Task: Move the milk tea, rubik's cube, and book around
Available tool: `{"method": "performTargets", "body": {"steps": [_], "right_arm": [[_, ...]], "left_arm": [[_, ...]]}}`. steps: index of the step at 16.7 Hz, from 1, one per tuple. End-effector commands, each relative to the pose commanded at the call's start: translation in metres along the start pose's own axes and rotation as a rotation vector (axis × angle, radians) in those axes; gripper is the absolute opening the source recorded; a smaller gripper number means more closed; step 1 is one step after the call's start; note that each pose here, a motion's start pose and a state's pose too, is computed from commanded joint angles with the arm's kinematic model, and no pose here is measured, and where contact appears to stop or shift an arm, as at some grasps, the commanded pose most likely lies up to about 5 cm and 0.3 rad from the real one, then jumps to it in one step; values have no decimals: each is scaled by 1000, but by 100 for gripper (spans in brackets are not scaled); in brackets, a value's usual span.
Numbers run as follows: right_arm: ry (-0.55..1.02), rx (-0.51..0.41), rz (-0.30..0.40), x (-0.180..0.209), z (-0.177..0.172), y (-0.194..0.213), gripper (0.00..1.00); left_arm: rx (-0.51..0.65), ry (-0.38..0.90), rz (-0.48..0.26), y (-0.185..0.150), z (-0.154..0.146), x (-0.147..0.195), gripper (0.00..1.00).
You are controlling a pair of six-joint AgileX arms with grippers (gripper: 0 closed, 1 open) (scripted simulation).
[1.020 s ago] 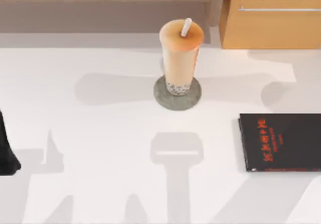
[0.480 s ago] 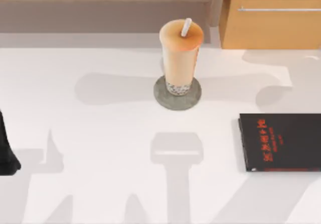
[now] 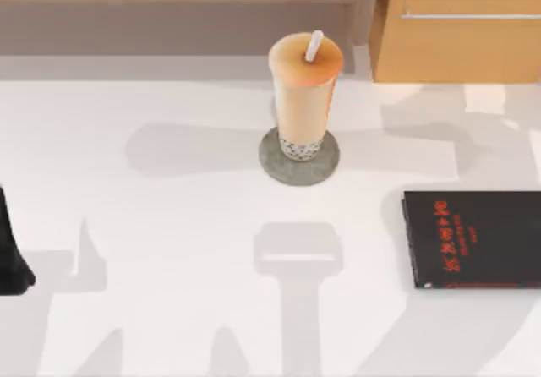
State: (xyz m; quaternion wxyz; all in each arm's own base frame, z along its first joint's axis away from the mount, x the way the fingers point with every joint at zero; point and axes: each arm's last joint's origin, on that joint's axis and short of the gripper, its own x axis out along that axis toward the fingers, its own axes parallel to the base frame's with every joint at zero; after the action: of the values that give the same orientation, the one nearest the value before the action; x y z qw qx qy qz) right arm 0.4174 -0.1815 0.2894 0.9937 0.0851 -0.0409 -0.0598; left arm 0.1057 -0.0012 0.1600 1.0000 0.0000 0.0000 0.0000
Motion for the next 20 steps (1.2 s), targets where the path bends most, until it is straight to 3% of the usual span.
{"method": "performTargets", "body": {"steps": [3,7,10,13,16,20], "right_arm": [[-68,227,-75,-34,11,27,0],[-129,613,-139,-87,-4,75,0],[-94,914,-169,-126,-41,115,0],[44,1164,-212,-168,-97,156,0],[226,1311,-281,-217,-151,187,0],[422,1350,-376,-277,-201,201,0]], "left_arm": [[0,0,0,0,0,0,100],[0,0,0,0,0,0,100],[0,0,0,0,0,0,100],[0,0,0,0,0,0,100],[0,0,0,0,0,0,100],[0,0,0,0,0,0,100]]}}
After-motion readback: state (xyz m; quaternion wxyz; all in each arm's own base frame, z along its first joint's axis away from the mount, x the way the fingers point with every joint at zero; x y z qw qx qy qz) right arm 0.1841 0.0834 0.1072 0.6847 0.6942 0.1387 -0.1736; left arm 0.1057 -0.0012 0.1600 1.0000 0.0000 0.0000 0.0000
